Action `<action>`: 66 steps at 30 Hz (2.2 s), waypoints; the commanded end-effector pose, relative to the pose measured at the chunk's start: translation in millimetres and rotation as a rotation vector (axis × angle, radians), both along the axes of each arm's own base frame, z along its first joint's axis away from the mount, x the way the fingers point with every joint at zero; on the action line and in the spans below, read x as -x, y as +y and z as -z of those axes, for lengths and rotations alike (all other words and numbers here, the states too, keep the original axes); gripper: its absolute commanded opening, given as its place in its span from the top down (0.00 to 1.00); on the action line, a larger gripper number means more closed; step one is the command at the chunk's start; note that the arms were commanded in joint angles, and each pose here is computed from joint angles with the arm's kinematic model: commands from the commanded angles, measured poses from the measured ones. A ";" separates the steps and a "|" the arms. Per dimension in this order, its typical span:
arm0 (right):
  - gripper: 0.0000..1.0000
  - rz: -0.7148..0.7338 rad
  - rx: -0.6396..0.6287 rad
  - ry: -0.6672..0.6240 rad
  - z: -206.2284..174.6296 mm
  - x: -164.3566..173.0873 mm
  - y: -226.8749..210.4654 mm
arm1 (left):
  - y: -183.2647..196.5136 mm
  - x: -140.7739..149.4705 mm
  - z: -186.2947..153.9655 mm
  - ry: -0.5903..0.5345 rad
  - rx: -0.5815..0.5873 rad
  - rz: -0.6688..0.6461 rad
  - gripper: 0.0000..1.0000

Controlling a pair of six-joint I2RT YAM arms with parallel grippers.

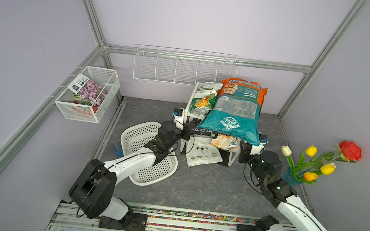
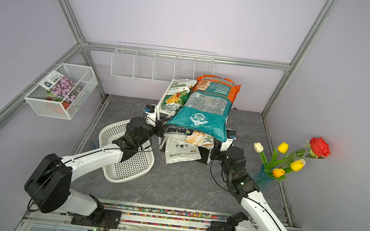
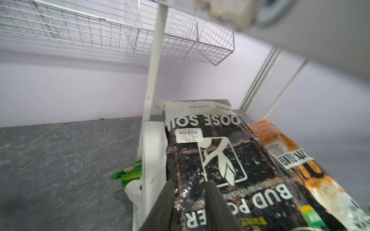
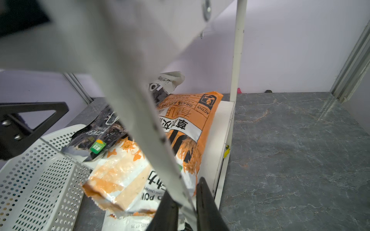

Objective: Take down the fertilizer bag from the shelf
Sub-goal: Adjust the shelf at the center of the board, then adjust the storage box at the center of the board.

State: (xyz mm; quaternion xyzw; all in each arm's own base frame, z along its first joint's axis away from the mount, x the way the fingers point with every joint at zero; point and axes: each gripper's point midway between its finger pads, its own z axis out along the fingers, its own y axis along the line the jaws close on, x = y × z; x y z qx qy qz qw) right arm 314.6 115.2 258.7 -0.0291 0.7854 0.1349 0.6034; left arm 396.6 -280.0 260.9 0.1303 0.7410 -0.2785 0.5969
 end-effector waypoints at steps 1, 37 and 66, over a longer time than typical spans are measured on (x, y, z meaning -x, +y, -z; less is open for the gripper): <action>0.87 0.222 -0.011 0.002 2.1 -3.1 -47.8 | -8.6 -18.0 11.1 0.056 0.002 -0.015 0.72; 0.40 0.142 -0.113 0.239 39.6 35.3 -66.1 | -11.7 -7.0 8.1 0.105 0.022 0.029 0.39; 0.44 -0.636 0.111 0.619 118.9 57.4 262.6 | 268.9 56.6 22.0 0.226 0.151 -0.672 0.13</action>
